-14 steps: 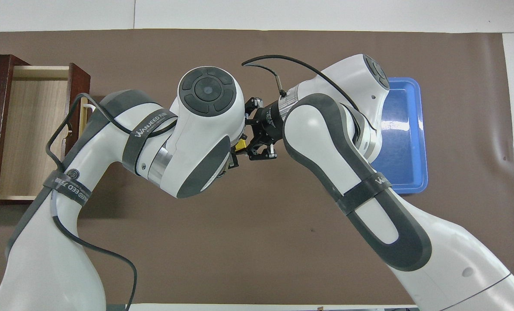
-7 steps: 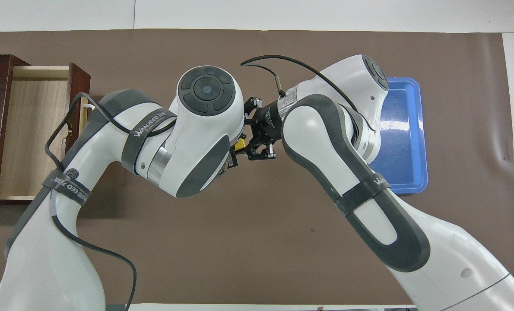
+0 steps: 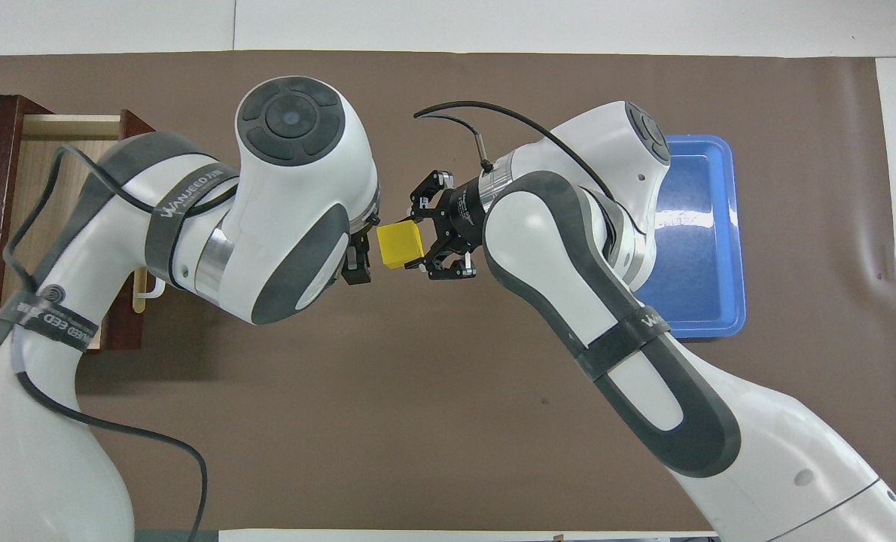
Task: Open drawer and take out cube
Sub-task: 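Carry the cube over the blue tray while the left gripper withdraws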
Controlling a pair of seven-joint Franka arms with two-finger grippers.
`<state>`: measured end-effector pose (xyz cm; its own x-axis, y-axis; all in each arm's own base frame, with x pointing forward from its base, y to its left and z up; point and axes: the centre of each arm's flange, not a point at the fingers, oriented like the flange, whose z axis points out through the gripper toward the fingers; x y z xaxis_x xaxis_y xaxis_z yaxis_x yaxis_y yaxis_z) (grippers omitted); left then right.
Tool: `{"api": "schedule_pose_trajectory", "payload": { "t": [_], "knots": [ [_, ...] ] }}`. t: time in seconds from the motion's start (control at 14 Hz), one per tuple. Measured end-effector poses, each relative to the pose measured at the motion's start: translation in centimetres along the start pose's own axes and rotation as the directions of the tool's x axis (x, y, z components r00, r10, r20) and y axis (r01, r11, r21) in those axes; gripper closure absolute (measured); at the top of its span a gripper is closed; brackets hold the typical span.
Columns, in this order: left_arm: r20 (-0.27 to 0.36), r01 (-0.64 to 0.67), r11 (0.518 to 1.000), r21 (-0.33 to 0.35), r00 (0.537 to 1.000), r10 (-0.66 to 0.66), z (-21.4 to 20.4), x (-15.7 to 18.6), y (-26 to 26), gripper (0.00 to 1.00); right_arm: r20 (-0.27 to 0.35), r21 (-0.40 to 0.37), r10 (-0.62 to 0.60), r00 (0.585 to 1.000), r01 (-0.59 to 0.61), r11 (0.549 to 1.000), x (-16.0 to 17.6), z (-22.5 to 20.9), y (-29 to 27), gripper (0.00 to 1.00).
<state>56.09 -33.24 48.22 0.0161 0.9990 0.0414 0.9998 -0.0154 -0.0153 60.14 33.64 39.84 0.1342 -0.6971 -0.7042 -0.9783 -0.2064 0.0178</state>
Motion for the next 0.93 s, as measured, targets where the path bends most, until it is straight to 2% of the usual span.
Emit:
{"api": "schedule_pose_trajectory", "payload": {
  "t": [0.14, 0.29, 0.43, 0.57, 0.79, 0.93],
  "knots": [
    [-0.009, -0.122, 0.992, 0.025, 0.993, 0.122, 0.2, 3.6, 1.6, 0.00, -0.014, 0.015, 0.006, 1.000, -0.005, 1.000, 0.9, -1.2, -0.4, 0.44],
    [-0.004, -0.265, 0.963, 0.042, 0.964, 0.265, 0.4, 7.5, 3.1, 0.00, -0.022, 0.031, 0.010, 1.000, -0.009, 0.999, 3.3, -4.5, -0.9, 0.44],
    [0.011, -0.457, 0.887, 0.058, 0.889, 0.458, 0.6, 11.3, 4.3, 0.00, -0.004, 0.034, -0.001, 1.000, 0.001, 0.999, 9.0, -10.2, -1.3, 0.44],
    [0.035, -0.654, 0.753, 0.072, 0.757, 0.653, 1.4, 14.1, 4.8, 0.00, -0.002, 0.047, -0.006, 1.000, 0.006, 0.999, 16.6, -16.3, -0.3, 0.44],
    [0.087, -0.892, 0.445, 0.074, 0.450, 0.889, 2.7, 16.8, 4.6, 0.00, -0.005, 0.076, 0.080, 0.997, -0.079, 0.994, 26.9, -20.8, 3.2, 0.44],
    [0.097, -0.964, 0.255, 0.080, 0.263, 0.960, 3.6, 19.2, 4.5, 0.00, -0.001, 0.095, 0.152, 0.988, -0.151, 0.984, 31.3, -21.2, 5.3, 0.44]
  ]
}}
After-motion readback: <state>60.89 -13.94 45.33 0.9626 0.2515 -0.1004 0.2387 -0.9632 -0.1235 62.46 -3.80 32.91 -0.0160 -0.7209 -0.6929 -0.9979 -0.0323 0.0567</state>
